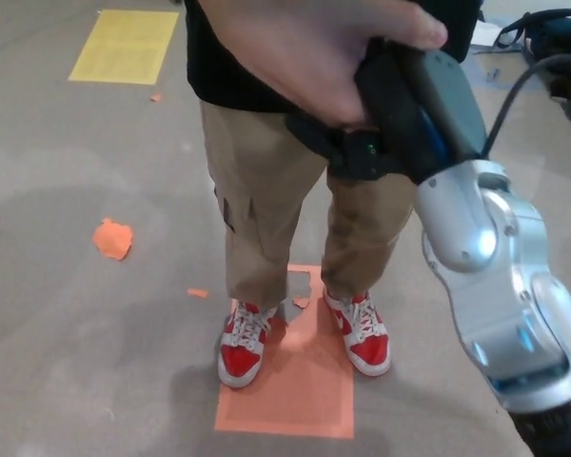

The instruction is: The robot extends its right arm to grab a person's hand and shakes it

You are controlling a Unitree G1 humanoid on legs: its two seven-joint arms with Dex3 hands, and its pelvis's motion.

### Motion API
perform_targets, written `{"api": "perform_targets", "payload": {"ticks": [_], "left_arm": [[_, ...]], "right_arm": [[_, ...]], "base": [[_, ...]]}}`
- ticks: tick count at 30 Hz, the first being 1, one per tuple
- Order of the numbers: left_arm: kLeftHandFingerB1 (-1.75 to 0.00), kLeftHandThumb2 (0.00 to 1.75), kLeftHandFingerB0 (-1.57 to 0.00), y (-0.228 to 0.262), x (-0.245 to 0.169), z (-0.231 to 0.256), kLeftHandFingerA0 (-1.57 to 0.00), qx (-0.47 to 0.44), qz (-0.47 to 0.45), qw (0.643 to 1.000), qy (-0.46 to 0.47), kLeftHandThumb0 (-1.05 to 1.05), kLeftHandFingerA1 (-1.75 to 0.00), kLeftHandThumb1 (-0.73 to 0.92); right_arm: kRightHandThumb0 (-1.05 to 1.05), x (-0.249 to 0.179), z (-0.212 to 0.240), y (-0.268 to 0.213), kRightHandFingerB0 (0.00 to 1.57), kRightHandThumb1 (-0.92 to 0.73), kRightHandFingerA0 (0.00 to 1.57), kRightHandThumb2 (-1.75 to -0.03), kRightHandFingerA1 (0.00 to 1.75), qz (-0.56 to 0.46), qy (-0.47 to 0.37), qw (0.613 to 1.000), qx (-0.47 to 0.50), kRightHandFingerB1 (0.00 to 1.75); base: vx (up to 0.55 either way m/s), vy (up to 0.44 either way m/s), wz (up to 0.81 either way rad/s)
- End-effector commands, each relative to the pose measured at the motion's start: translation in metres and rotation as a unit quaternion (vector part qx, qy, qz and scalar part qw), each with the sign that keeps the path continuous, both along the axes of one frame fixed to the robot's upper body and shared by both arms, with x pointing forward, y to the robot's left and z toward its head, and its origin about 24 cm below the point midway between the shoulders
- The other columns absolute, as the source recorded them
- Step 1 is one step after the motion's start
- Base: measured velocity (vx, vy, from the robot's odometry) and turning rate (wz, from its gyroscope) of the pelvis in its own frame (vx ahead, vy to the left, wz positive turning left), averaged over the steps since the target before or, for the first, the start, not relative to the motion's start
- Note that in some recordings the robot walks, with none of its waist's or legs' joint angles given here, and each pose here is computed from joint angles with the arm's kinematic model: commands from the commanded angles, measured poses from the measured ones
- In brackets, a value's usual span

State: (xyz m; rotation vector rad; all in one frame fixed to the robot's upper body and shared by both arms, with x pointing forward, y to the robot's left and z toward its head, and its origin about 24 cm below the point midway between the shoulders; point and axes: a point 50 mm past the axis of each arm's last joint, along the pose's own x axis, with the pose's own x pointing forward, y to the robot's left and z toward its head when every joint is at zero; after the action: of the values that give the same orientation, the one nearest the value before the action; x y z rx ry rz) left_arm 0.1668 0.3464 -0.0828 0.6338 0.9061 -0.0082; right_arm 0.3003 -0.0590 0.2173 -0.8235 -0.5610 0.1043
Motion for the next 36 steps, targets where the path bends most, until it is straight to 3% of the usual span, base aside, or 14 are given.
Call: {"api": "perform_targets", "payload": {"ticks": [1, 11, 12, 13, 14, 16, 17, 19, 24, 28, 32, 33, 34, 36], "left_arm": [[-0.29, 0.68, -0.22, 0.009, -0.006, 0.002, -0.29, 0.000, 0.014, 1.000, 0.015, -0.64, -0.32, 0.92], [-0.30, 0.70, -0.24, 0.008, -0.009, 0.001, -0.31, 0.017, -0.012, 1.000, 0.021, -0.67, -0.33, 0.92], [-0.31, 0.69, -0.27, 0.007, -0.009, 0.000, -0.33, 0.016, -0.003, 1.000, 0.017, -0.66, -0.33, 0.92], [-0.31, 0.69, -0.27, 0.007, -0.009, 0.000, -0.33, 0.016, 0.000, 1.000, 0.015, -0.66, -0.33, 0.92], [-0.29, 0.69, -0.22, 0.006, -0.007, 0.000, -0.30, 0.000, 0.006, 1.000, 0.016, -0.64, -0.32, 0.92], [-0.29, 0.68, -0.22, 0.005, -0.005, 0.000, -0.30, -0.002, 0.006, 1.000, 0.014, -0.63, -0.32, 0.92], [-0.31, 0.67, -0.25, 0.005, -0.004, 0.000, -0.33, -0.001, 0.006, 1.000, 0.011, -0.61, -0.33, 0.92], [-0.31, 0.67, -0.27, 0.005, -0.004, 0.001, -0.34, 0.002, 0.008, 1.000, 0.008, -0.61, -0.33, 0.91], [-0.31, 0.67, -0.28, 0.006, -0.003, 0.003, -0.34, -0.001, 0.012, 1.000, -0.002, -0.61, -0.33, 0.90], [-0.32, 0.67, -0.27, 0.005, -0.003, 0.002, -0.34, 0.006, 0.004, 1.000, 0.006, -0.61, -0.33, 0.91], [-0.31, 0.67, -0.27, 0.006, -0.005, 0.002, -0.34, -0.002, 0.015, 1.000, 0.002, -0.61, -0.33, 0.90], [-0.31, 0.68, -0.26, 0.006, -0.005, 0.001, -0.33, 0.003, 0.004, 1.000, 0.006, -0.62, -0.33, 0.91], [-0.31, 0.68, -0.26, 0.006, -0.005, 0.001, -0.33, 0.004, 0.003, 1.000, 0.006, -0.62, -0.33, 0.91], [-0.31, 0.68, -0.27, 0.006, -0.004, 0.002, -0.35, 0.014, -0.003, 1.000, 0.007, -0.63, -0.34, 0.92]], "right_arm": [[-0.32, -0.061, 0.047, -0.015, 0.46, -0.83, 0.85, -0.65, 0.51, 0.016, -0.107, 0.994, 0.032, 0.37], [-0.20, 0.029, -0.048, -0.021, 0.51, -0.69, 0.93, -0.61, 0.61, -0.073, 0.121, 0.988, -0.054, 0.42], [-0.18, 0.037, -0.059, -0.022, 0.51, -0.64, 0.90, -0.59, 0.83, -0.081, 0.147, 0.984, -0.060, 0.42], [-0.18, 0.041, -0.064, -0.023, 0.51, -0.64, 0.90, -0.59, 0.83, -0.085, 0.158, 0.982, -0.063, 0.42], [-0.19, 0.053, -0.088, -0.026, 0.50, -0.64, 0.85, -0.59, 1.11, -0.101, 0.196, 0.972, -0.085, 0.42], [-0.18, 0.058, -0.097, -0.028, 0.51, -0.65, 0.84, -0.59, 0.99, -0.108, 0.211, 0.967, -0.093, 0.43], [-0.19, 0.062, -0.109, -0.030, 0.50, -0.68, 0.84, -0.60, 0.79, -0.113, 0.231, 0.962, -0.097, 0.43], [-0.19, 0.065, -0.125, -0.032, 0.50, -0.68, 0.83, -0.60, 0.73, -0.117, 0.259, 0.954, -0.100, 0.43], [-0.17, 0.066, -0.145, -0.035, 0.51, -0.64, 0.84, -0.58, 0.87, -0.120, 0.284, 0.945, -0.109, 0.44], [-0.21, 0.065, -0.144, -0.032, 0.50, -0.68, 0.84, -0.60, 0.78, -0.112, 0.277, 0.948, -0.114, 0.43], [-0.22, 0.060, -0.118, -0.024, 0.49, -0.68, 0.89, -0.60, 0.67, -0.092, 0.226, 0.966, -0.090, 0.41], [-0.21, 0.056, -0.110, -0.021, 0.51, -0.65, 0.87, -0.60, 0.90, -0.081, 0.201, 0.973, -0.080, 0.43], [-0.21, 0.055, -0.109, -0.021, 0.51, -0.65, 0.87, -0.60, 0.90, -0.079, 0.198, 0.974, -0.079, 0.43], [-0.29, 0.033, -0.069, -0.011, 0.50, -0.75, 0.92, -0.63, 0.64, -0.043, 0.117, 0.990, -0.064, 0.41]], "base": [[0.00, 0.000, 0.00], [0.00, 0.000, 0.00], [0.00, 0.000, 0.00], [0.00, 0.000, 0.00], [0.00, 0.000, 0.00], [0.00, 0.000, 0.00], [0.00, 0.000, 0.00], [0.00, 0.000, 0.00], [0.00, 0.000, 0.00], [0.00, 0.000, 0.00], [0.00, 0.000, 0.00], [0.00, 0.000, 0.00], [0.00, 0.000, 0.00], [0.00, 0.000, 0.00]]}}
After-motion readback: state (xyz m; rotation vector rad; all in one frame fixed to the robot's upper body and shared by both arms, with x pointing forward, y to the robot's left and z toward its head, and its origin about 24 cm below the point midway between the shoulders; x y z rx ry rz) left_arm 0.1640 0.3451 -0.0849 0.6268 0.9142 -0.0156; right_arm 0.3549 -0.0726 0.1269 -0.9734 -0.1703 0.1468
